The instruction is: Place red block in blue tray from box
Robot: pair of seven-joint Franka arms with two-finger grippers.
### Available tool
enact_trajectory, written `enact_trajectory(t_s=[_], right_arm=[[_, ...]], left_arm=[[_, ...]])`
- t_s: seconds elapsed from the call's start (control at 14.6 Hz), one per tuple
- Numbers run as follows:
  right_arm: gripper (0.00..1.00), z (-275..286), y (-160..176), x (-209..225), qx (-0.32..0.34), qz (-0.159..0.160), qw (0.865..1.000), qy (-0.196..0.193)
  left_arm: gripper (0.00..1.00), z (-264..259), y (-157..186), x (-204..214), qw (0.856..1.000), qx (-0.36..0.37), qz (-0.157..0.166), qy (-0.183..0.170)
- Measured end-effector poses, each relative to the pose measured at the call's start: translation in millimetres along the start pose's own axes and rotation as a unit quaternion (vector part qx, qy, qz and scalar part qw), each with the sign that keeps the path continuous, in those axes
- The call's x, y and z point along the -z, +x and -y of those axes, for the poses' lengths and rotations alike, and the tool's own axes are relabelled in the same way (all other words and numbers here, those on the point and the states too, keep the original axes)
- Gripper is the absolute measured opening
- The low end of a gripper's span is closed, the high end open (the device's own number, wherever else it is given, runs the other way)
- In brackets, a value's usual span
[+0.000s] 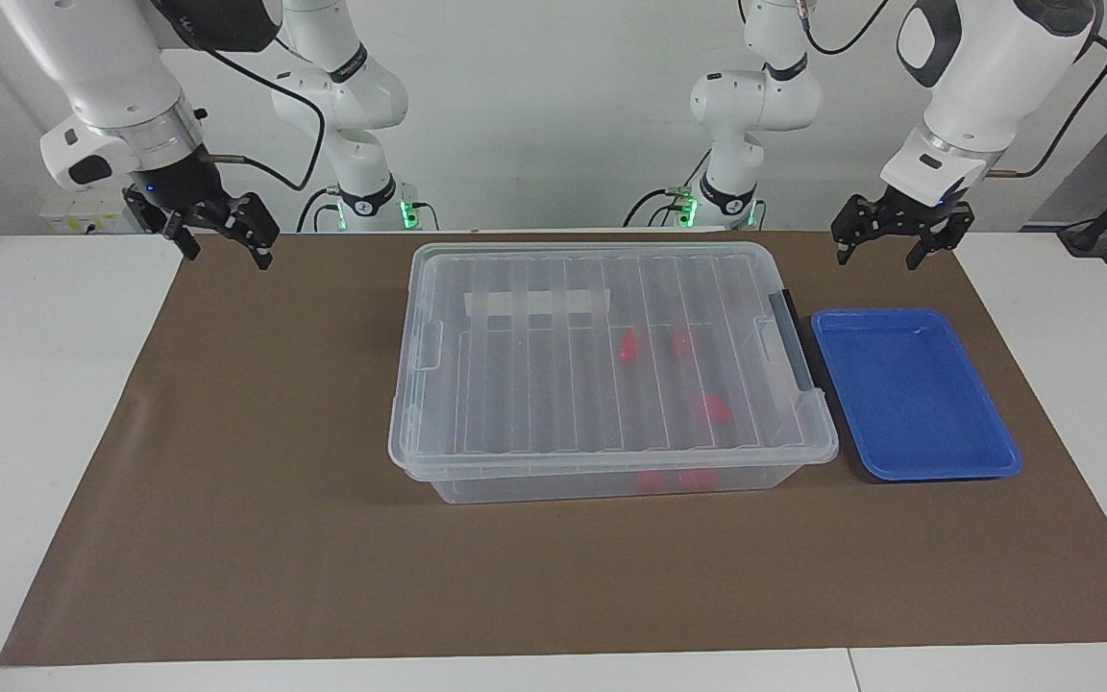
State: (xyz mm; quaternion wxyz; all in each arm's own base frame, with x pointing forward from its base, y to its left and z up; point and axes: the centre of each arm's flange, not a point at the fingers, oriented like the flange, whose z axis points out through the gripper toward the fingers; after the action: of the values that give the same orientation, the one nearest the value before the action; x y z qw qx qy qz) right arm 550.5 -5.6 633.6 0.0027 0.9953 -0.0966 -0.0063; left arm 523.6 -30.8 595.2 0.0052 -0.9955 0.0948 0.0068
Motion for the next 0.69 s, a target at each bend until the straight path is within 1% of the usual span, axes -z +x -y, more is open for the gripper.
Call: enact_trajectory(t_s=[0.69], right_arm=[[1.0,1.8,-0.4,-1.9,0.002,0.002,1.0,0.0]], left_arm=[[1.0,0.0,0.0,0.0,1.0,0.0,0.0,0.0]])
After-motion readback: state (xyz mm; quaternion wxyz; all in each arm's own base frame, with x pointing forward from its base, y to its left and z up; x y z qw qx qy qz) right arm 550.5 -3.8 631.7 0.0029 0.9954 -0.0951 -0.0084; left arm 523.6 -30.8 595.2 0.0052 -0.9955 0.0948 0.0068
